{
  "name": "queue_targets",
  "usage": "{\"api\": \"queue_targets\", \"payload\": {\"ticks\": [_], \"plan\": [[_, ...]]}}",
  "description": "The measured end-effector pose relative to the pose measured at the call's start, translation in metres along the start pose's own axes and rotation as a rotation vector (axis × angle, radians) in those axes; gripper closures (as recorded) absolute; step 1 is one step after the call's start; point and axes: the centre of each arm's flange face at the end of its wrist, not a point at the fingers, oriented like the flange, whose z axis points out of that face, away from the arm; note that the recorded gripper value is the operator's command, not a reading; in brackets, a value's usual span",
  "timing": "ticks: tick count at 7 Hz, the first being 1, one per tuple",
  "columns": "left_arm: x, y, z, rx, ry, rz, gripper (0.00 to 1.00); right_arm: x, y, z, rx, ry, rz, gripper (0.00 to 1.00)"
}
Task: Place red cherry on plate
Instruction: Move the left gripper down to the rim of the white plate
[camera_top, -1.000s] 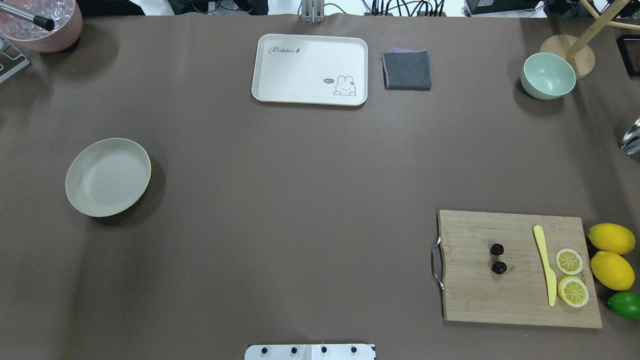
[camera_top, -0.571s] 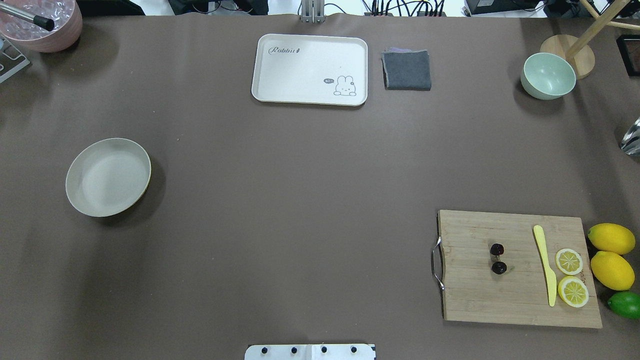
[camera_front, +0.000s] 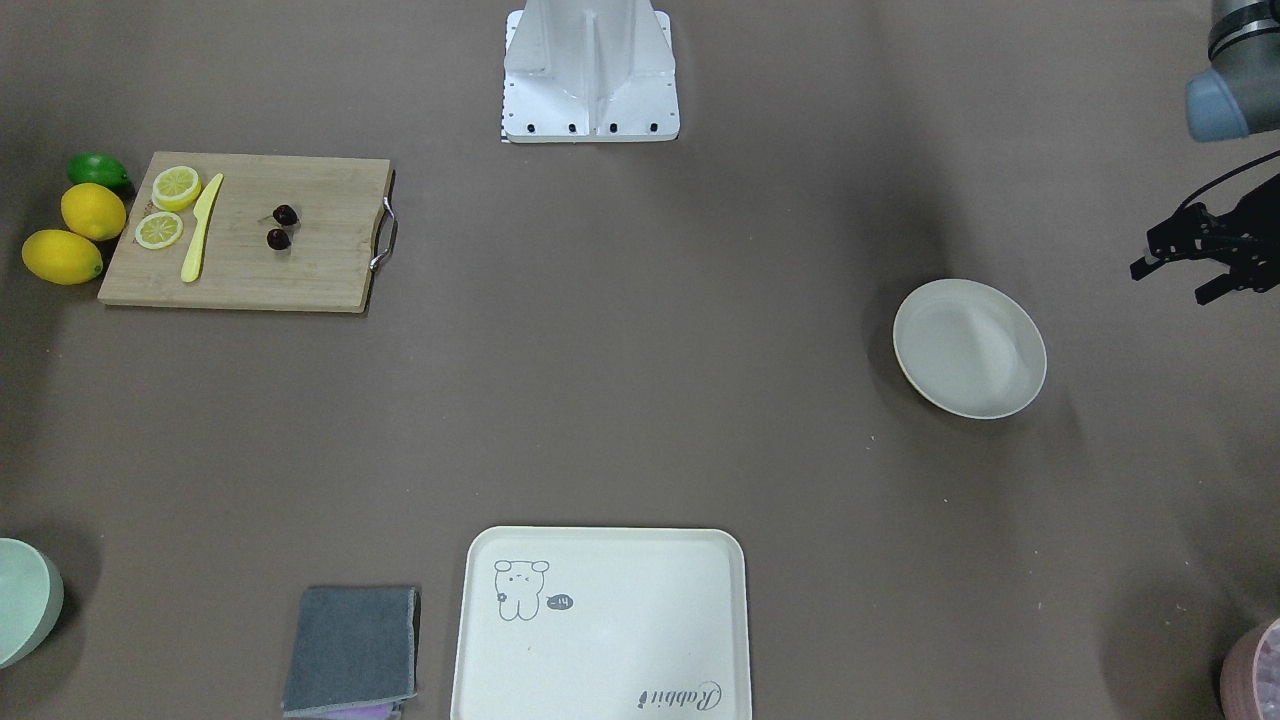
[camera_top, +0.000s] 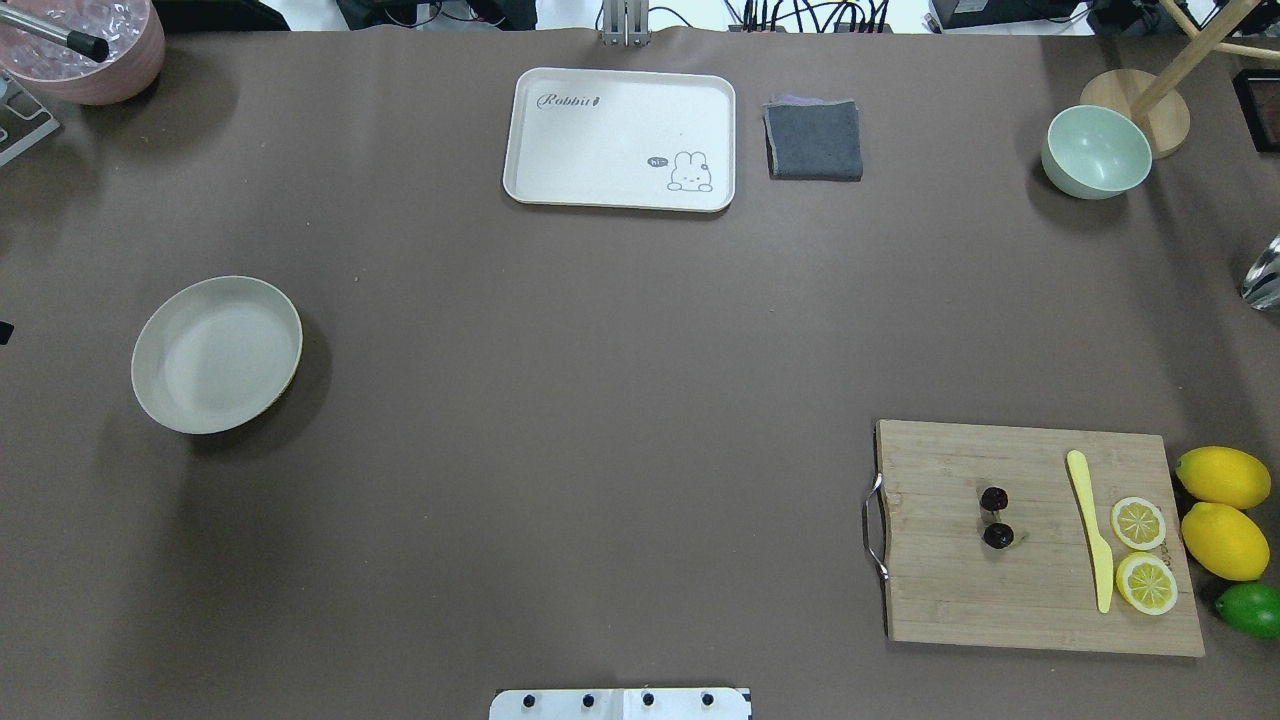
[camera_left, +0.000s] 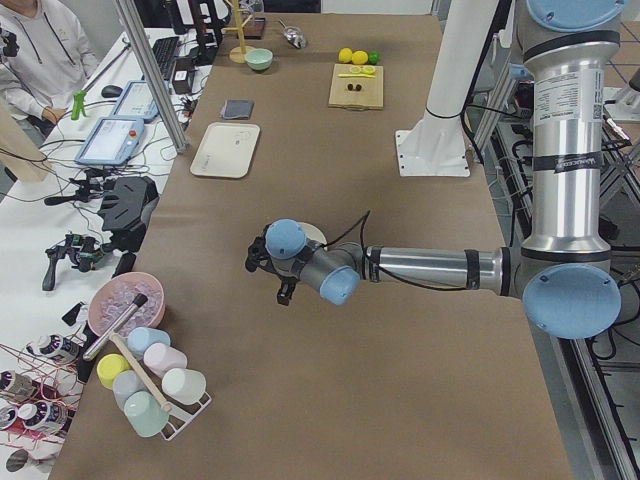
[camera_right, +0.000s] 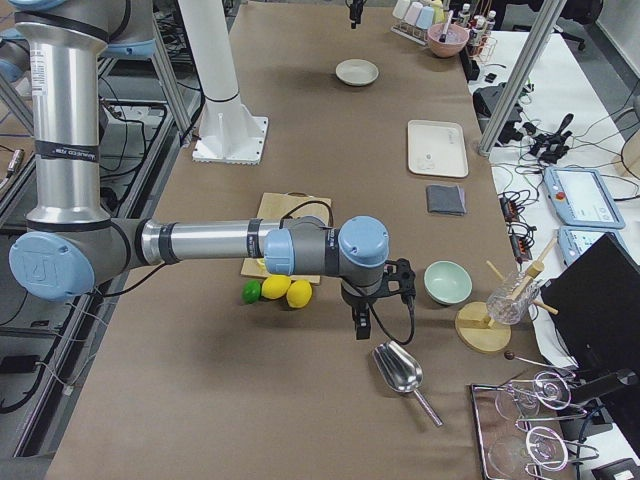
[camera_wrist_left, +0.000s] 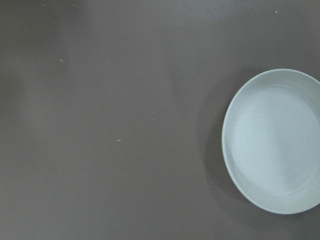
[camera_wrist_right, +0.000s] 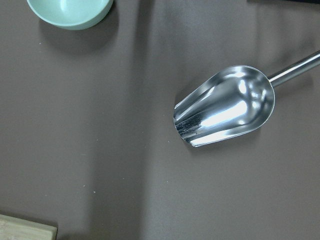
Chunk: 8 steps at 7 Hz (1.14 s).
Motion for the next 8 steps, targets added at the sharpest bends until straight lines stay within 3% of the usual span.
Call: {"api": "queue_targets", "payload": {"ticks": [2,5,8], "plan": [[0.015,-0.014,0.041,0.019,0.017,-0.025,0.01,0.000,0.000,0.001,-0.001,0.001,0.000,0.00],[0.038,-0.031,0.059,0.015,0.039,-0.081,0.01,-0.002,-0.002,0.000,0.000,0.000,0.000,0.00],[0.042,-0.031,0.074,0.014,0.017,-0.095,0.01,-0.002,-0.002,0.000,0.000,0.000,0.001,0.00]]}}
